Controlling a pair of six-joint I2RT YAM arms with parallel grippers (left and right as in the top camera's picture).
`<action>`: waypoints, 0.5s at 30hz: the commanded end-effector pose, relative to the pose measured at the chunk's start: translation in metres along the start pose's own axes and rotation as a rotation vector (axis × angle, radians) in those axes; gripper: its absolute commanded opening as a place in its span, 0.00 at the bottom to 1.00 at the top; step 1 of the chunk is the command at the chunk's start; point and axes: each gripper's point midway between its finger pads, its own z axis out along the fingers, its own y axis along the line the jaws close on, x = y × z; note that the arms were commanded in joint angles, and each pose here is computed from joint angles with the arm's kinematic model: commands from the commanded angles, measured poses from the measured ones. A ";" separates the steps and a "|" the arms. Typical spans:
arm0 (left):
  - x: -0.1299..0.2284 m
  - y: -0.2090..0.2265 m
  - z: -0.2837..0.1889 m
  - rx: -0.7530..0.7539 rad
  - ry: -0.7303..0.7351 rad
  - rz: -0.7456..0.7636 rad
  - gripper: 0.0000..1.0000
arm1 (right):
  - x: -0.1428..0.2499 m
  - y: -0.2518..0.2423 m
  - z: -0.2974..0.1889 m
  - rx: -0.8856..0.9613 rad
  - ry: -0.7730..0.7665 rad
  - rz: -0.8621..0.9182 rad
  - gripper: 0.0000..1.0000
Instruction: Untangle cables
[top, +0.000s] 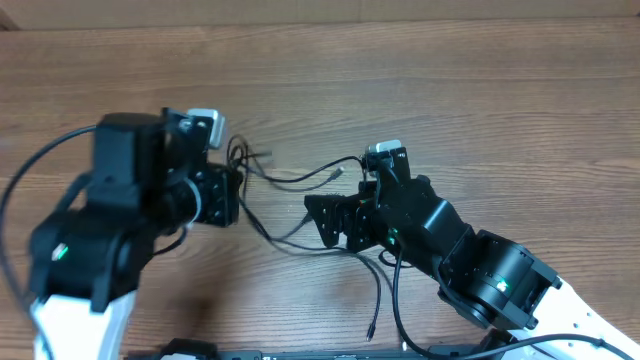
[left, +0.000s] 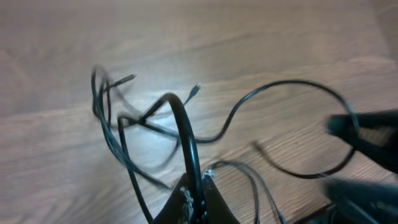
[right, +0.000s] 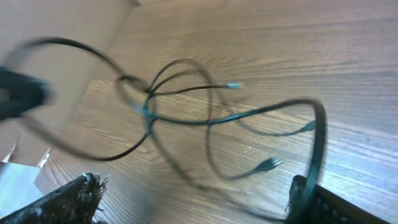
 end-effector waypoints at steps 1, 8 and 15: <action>-0.008 -0.014 -0.028 0.021 -0.055 0.097 0.04 | -0.017 0.005 -0.012 -0.009 -0.061 -0.035 0.97; -0.006 -0.026 -0.052 0.041 -0.064 0.139 0.04 | -0.024 -0.011 -0.011 0.089 -0.101 -0.117 0.99; -0.014 -0.038 -0.063 0.085 -0.110 0.184 0.04 | -0.031 -0.061 -0.007 0.378 -0.155 -0.137 1.00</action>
